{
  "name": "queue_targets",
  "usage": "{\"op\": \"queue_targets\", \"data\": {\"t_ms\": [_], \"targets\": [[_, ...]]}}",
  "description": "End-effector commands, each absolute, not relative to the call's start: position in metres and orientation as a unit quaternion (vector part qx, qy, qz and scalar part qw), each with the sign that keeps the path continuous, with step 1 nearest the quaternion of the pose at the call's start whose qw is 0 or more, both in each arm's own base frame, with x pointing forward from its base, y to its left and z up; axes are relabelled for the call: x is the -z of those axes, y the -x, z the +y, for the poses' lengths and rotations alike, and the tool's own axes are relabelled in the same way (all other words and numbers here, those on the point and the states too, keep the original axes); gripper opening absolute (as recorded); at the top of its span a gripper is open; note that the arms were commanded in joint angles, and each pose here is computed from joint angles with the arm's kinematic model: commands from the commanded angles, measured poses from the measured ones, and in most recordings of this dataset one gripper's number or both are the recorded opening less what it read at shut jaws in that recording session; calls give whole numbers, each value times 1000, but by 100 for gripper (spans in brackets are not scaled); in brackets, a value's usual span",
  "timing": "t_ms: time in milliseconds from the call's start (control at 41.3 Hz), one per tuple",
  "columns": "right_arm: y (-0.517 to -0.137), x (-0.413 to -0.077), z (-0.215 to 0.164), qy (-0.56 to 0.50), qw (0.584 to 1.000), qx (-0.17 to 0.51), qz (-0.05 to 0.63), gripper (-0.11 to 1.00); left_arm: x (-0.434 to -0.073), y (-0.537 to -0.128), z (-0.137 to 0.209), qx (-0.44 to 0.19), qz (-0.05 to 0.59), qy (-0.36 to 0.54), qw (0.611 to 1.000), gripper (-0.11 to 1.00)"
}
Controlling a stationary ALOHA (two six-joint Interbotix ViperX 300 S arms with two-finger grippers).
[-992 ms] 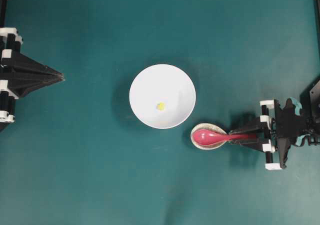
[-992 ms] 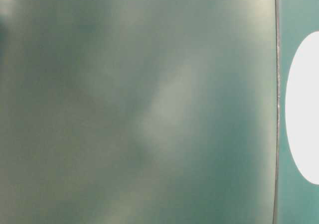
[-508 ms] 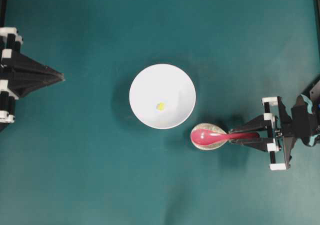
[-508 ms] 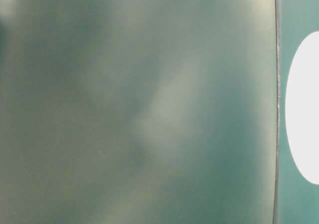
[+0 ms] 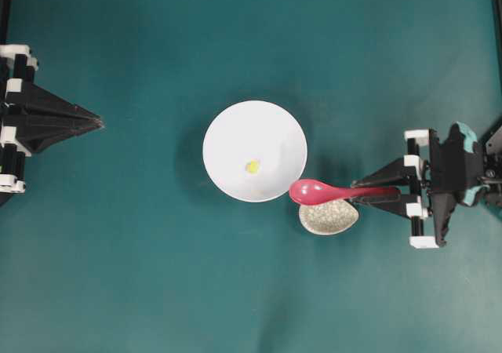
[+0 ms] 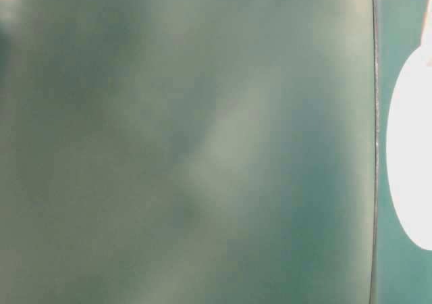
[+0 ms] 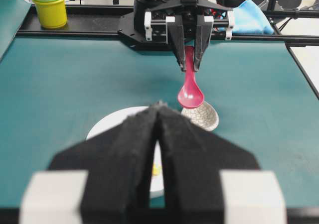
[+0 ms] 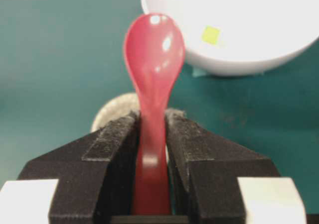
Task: Scoop the yellow hexagonal prism block from the bowl with a spoon using the right arm.
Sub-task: 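Lift the spoon with the right gripper and carry it over the bowl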
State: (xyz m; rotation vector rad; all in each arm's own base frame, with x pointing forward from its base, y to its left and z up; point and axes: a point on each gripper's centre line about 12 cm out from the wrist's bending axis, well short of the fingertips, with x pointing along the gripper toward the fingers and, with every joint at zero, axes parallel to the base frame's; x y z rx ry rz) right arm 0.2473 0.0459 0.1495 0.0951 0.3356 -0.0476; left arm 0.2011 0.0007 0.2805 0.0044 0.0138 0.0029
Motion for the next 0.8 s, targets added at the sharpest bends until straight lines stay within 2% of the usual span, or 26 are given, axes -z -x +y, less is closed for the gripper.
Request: {"op": "queue_targets", "data": {"t_ms": [0,242,774], "targets": [[-257,-170,43,-55,985,19,163,24,-287,-203,1,-1,7,-2,1000,0],[-269,-196,28,-63,977,11,203,24,-282,-203,1,-2,25,-1,1000,0],[-292,-229,-8,-109,952,15,285,24,-276,-207,1,-2,39,-2,999,0]]}}
